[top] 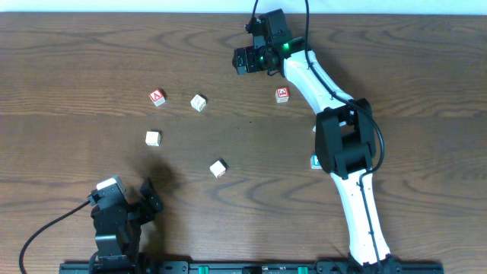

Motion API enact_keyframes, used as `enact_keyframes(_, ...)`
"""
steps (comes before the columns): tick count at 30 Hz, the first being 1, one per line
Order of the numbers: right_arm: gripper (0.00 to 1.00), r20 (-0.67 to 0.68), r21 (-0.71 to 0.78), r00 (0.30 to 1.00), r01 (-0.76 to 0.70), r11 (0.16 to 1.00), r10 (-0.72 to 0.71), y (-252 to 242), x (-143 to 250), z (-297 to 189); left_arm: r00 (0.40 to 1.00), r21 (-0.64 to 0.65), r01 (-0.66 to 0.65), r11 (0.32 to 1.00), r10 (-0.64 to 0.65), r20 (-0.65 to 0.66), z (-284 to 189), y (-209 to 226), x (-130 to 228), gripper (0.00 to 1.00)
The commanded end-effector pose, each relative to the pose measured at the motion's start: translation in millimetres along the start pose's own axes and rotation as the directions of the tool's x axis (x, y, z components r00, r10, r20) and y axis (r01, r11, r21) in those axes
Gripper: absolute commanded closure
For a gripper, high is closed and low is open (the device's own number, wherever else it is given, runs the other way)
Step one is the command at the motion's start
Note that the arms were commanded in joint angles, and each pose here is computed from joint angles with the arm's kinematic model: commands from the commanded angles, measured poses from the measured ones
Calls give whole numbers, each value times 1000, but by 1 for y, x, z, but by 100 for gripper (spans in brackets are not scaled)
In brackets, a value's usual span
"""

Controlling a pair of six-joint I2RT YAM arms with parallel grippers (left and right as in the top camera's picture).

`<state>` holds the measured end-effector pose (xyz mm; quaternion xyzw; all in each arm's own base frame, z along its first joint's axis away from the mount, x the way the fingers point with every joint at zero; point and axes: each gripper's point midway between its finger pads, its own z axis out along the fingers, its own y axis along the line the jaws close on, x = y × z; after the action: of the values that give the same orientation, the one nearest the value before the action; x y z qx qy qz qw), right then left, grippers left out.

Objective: Spell out Ai2
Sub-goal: 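Lower right gripper over red 'I' block and close on it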

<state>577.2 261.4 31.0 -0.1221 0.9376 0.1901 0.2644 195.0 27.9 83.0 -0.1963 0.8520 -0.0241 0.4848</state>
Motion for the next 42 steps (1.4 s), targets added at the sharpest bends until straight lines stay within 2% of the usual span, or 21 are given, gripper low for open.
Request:
enact_keyframes(1,18,11,29,1000,-26,999,25,2,-3,2,1000,2,-10,1000,10,-6,2,0,4,5)
enact_keyframes(3,26,7,32,1000,-22,999,22,4,-2,2,1000,2,-10,1000,10,-6,2,0,4,5)
enact_keyframes(8,29,-4,46,1000,-11,999,11,10,3,4,1000,2,-10,1000,10,-6,2,0,4,5)
enact_keyframes(14,39,-6,99,1000,18,995,-17,14,6,6,1000,2,-10,1000,10,-6,2,0,4,5)
enact_keyframes(22,37,-8,178,1000,21,984,-19,6,9,6,1000,2,-10,1000,10,-6,2,0,4,5)
enact_keyframes(31,53,9,217,1000,-1,976,-1,-1,6,4,1000,2,-10,1000,10,-6,2,0,4,5)
enact_keyframes(35,57,11,223,1000,-1,975,-1,-2,6,4,1000,2,-10,1000,10,-6,2,0,4,5)
enact_keyframes(42,56,6,249,1000,-1,969,0,-6,8,3,1000,2,-10,1000,10,-6,2,0,4,5)
